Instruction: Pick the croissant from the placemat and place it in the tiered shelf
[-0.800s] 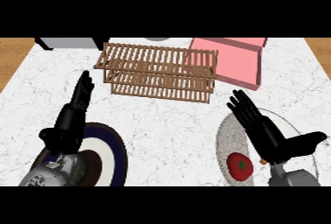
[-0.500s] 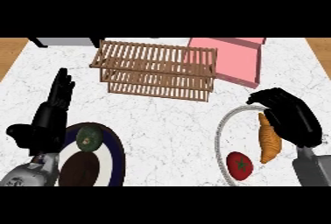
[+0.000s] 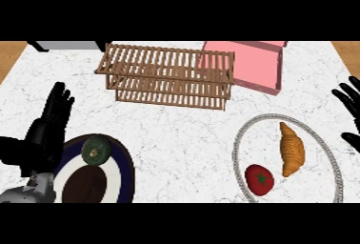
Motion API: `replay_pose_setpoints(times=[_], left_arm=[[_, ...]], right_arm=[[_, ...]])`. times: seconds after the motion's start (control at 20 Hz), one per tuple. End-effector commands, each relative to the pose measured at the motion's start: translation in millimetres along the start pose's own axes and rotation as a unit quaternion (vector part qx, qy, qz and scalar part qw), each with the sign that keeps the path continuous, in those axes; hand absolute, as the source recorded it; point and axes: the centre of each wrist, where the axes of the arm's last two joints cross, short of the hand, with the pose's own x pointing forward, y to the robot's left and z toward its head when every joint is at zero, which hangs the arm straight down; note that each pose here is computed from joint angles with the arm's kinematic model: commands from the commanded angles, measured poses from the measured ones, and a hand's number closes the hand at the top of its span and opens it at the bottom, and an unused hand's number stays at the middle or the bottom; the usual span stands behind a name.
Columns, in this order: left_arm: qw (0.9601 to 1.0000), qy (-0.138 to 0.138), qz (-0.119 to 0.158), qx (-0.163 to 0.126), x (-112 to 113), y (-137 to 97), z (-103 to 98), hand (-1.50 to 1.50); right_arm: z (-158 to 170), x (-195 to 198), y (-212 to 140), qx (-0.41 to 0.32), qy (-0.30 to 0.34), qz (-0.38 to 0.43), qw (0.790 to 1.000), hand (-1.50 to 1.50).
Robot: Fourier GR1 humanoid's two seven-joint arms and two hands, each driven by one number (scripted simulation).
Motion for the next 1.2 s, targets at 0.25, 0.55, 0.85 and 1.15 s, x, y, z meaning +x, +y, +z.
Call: replay_pose_setpoints(times=[0.25,0.55,0.85,1.15], left_arm=[[0.9999,-0.001,-0.010,-0.002,-1.9,14.0,-1.6,0.00],[1.0000,0.005,0.003,0.003,-2.1,14.4,-3.2,0.00],[1.0000,0.006,0.005,0.005,1.4,0.5,7.7,0.00],[1.0000,0.007,0.000,-0.001,1.0,28.1,4.6,0.00]], right_arm=[[-10.8,106.0,-18.1,0.188,0.077,0.217,0.955,-1.50],[-19.0,141.9,27.3,0.211,0.109,0.434,0.869,-1.50],[-6.7,130.7,76.0,0.194,0.175,0.524,0.810,-1.50],[14.1,79.4,92.7,0.184,0.202,0.562,0.781,-1.50]])
